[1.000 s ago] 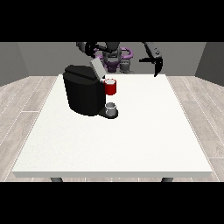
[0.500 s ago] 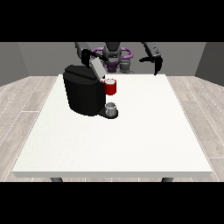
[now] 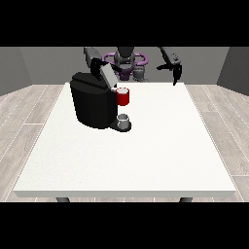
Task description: Insert the coffee pod into the coffee machine and close the lid
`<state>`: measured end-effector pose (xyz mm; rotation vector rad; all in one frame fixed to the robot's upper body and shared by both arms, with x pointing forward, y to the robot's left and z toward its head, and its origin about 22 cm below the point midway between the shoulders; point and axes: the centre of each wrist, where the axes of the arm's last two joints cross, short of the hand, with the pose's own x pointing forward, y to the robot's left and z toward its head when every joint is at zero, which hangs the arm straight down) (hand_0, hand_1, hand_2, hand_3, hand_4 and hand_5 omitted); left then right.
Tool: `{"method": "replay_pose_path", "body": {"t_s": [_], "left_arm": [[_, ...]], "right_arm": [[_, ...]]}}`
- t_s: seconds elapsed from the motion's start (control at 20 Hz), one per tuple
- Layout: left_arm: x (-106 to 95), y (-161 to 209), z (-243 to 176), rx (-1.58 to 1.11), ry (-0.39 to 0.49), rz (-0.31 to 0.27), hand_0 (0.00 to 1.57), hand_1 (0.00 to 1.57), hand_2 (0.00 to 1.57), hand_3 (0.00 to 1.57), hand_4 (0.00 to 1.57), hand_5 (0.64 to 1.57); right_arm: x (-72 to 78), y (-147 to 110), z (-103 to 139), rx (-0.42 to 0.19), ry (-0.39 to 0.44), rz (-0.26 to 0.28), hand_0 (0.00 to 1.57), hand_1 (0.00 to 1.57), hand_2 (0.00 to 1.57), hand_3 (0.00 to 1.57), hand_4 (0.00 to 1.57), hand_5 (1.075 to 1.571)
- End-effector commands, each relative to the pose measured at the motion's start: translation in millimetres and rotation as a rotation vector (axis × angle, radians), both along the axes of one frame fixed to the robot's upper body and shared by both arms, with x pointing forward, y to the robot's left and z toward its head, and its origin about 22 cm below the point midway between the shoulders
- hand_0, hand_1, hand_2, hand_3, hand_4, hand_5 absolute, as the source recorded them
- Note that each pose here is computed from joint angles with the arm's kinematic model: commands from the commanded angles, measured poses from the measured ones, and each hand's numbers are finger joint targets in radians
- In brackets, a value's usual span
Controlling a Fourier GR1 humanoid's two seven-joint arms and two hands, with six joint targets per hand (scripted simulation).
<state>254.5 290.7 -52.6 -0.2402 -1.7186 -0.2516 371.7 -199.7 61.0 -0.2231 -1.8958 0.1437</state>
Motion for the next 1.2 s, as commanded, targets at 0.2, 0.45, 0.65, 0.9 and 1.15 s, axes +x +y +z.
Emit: {"method": "replay_pose_path", "body": {"t_s": [0.2, 0.45, 0.65, 0.9, 1.15], "left_arm": [[-2.0, -5.6, -2.3, -0.003, -0.003, -0.025, 0.00, 0.00, 0.00, 0.00, 0.35, 1.571], [10.7, 11.4, -2.8, -0.005, -0.004, 0.004, 0.00, 0.00, 0.00, 0.00, 0.37, 1.571], [30.0, -1.6, 11.4, -0.009, -0.025, 0.017, 0.00, 0.00, 0.00, 0.00, 0.38, 1.571], [28.0, -2.4, 13.0, -0.008, -0.034, -0.024, 0.00, 0.00, 0.00, 0.00, 0.36, 1.571], [29.0, -10.9, 4.3, -0.001, -0.010, -0.051, 0.00, 0.00, 0.00, 0.00, 0.39, 1.571]], "right_arm": [[18.0, -19.4, 9.6, 0.012, 0.017, 0.024, 0.00, 0.00, 0.00, 0.00, 0.32, 1.571], [20.0, 22.4, 16.5, -0.013, 0.021, 0.063, 0.00, 0.00, 0.00, 0.00, 0.43, 1.571], [22.9, 44.1, 22.2, -0.059, -0.044, 0.087, 0.00, 0.00, 0.00, 0.00, 0.45, 1.571], [24.9, 48.6, 26.2, -0.087, -0.067, 0.056, 0.00, 0.00, 0.00, 0.00, 0.42, 1.571], [20.5, 77.5, 47.1, -0.111, -0.065, 0.065, 0.00, 0.00, 0.00, 0.00, 0.39, 1.571]]}}
